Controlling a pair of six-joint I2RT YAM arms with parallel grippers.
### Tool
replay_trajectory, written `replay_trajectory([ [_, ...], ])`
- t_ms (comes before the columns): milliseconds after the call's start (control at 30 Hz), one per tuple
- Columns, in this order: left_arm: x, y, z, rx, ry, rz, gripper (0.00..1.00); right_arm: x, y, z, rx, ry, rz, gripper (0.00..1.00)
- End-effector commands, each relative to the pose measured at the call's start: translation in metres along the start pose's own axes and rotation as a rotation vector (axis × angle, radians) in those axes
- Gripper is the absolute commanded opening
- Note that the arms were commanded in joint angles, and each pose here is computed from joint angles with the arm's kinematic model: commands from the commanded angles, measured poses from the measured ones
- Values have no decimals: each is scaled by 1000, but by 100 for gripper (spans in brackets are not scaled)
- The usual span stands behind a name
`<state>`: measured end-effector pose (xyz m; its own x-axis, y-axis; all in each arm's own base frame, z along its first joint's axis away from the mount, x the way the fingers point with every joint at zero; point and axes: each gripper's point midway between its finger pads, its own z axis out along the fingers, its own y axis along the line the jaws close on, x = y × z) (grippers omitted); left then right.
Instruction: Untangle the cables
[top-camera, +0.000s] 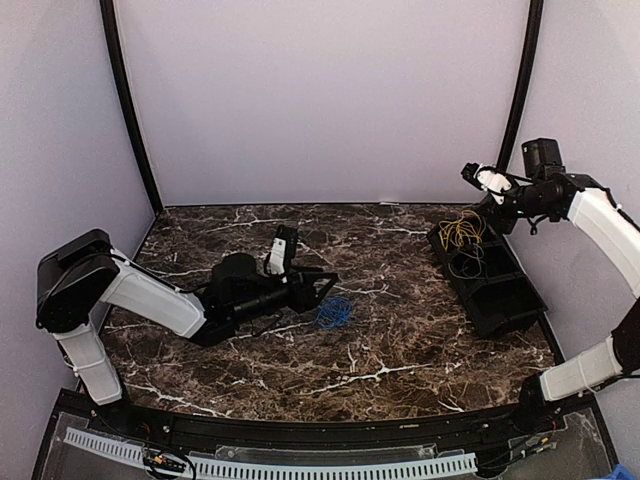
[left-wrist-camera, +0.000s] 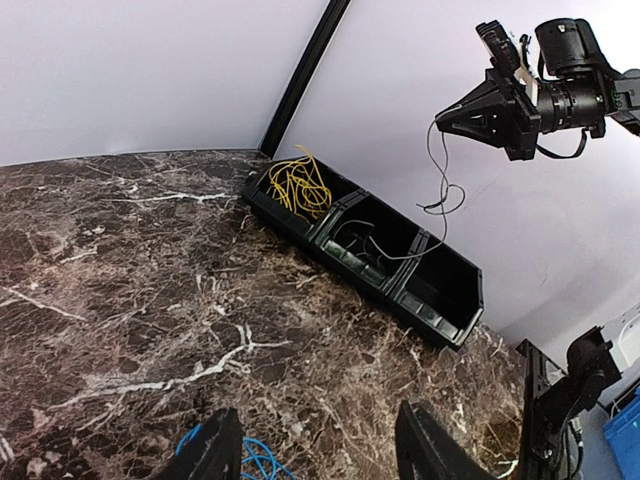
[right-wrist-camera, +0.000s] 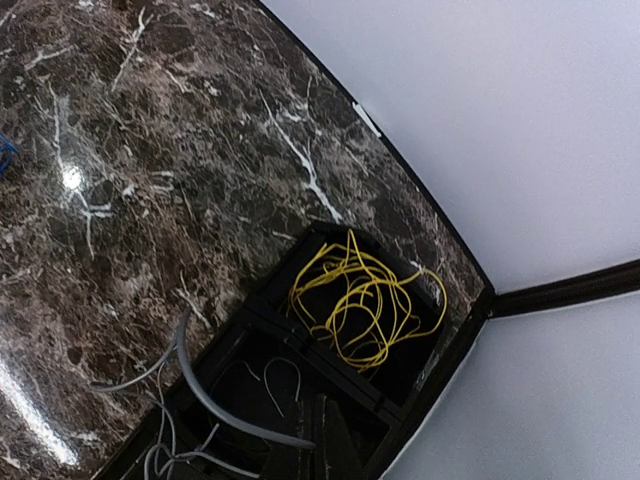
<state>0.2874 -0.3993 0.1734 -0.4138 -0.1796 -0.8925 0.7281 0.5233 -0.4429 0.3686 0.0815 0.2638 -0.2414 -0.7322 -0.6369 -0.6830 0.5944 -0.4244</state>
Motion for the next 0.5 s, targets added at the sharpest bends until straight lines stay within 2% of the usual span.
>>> replay_trajectory([
  [0,-4,2,-14,-47,34,59,56,38,-25,11,58,54,-23,0],
  [133,-10,0,-18,-51,19,62,56,76,-43,32,68,139,21,0],
  [467,-5,1,-20,-48,31,40,56,130,-49,88,8,284,62,0],
])
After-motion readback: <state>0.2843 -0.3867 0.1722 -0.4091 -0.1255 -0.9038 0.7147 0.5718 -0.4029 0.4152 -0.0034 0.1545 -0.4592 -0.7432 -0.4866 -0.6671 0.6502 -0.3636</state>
